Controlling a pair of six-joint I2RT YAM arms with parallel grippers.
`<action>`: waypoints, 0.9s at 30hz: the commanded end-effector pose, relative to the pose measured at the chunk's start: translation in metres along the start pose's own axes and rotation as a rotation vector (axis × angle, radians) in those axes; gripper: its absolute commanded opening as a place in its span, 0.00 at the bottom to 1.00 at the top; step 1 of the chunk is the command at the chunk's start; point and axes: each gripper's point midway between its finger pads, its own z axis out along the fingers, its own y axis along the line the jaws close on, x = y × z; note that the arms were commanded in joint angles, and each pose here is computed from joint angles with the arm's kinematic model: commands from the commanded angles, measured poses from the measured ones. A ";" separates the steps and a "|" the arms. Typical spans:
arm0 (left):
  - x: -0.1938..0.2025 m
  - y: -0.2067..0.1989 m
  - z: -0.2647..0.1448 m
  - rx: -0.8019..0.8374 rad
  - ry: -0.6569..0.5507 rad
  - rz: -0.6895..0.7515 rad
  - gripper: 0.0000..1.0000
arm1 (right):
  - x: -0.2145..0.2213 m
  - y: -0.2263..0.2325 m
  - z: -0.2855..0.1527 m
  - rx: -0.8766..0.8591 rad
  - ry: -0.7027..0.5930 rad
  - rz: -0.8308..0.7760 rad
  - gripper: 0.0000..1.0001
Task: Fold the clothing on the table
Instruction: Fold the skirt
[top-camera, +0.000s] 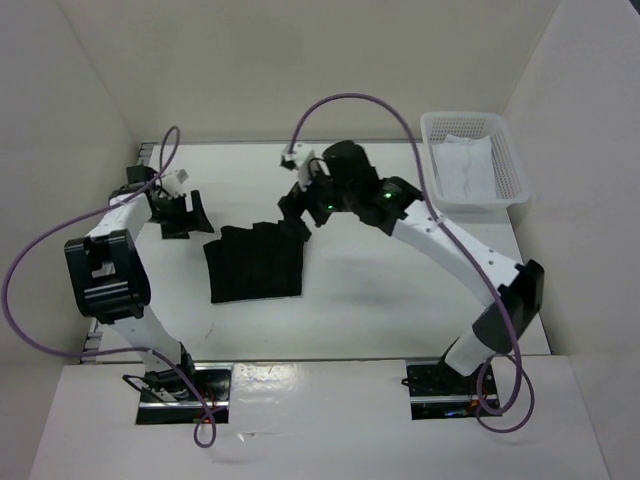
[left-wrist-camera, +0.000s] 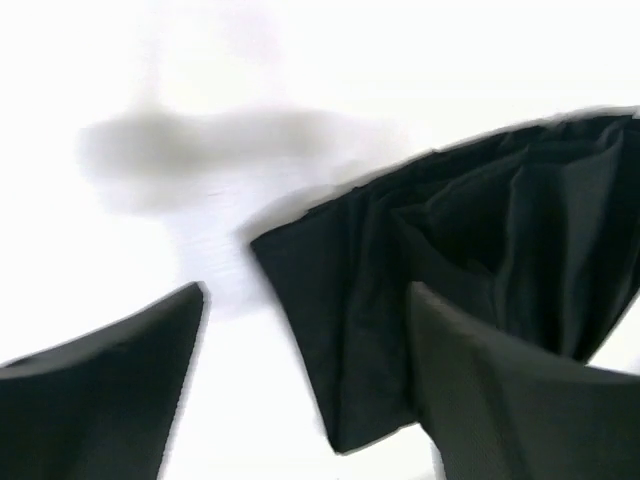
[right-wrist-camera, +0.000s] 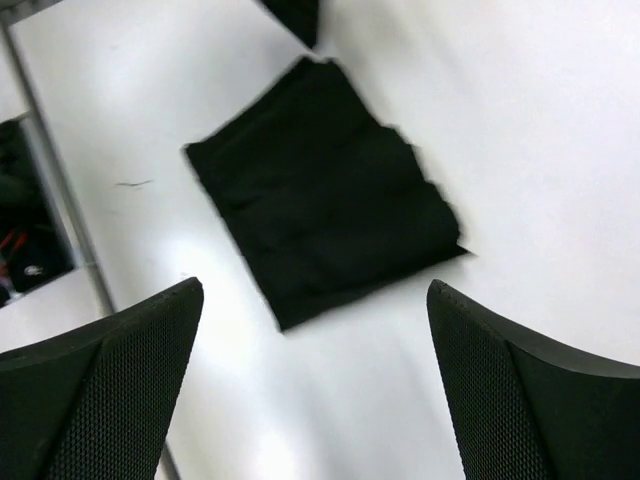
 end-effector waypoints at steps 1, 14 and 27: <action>-0.017 -0.012 -0.045 0.013 -0.103 0.015 0.93 | -0.001 -0.031 -0.028 0.080 -0.062 -0.015 0.96; 0.000 -0.156 -0.108 0.447 -0.116 0.391 1.00 | 0.041 -0.061 -0.071 0.252 -0.061 0.019 0.99; 0.073 -0.145 -0.001 0.505 0.316 0.340 0.99 | 0.048 -0.075 -0.081 0.297 -0.059 0.049 0.99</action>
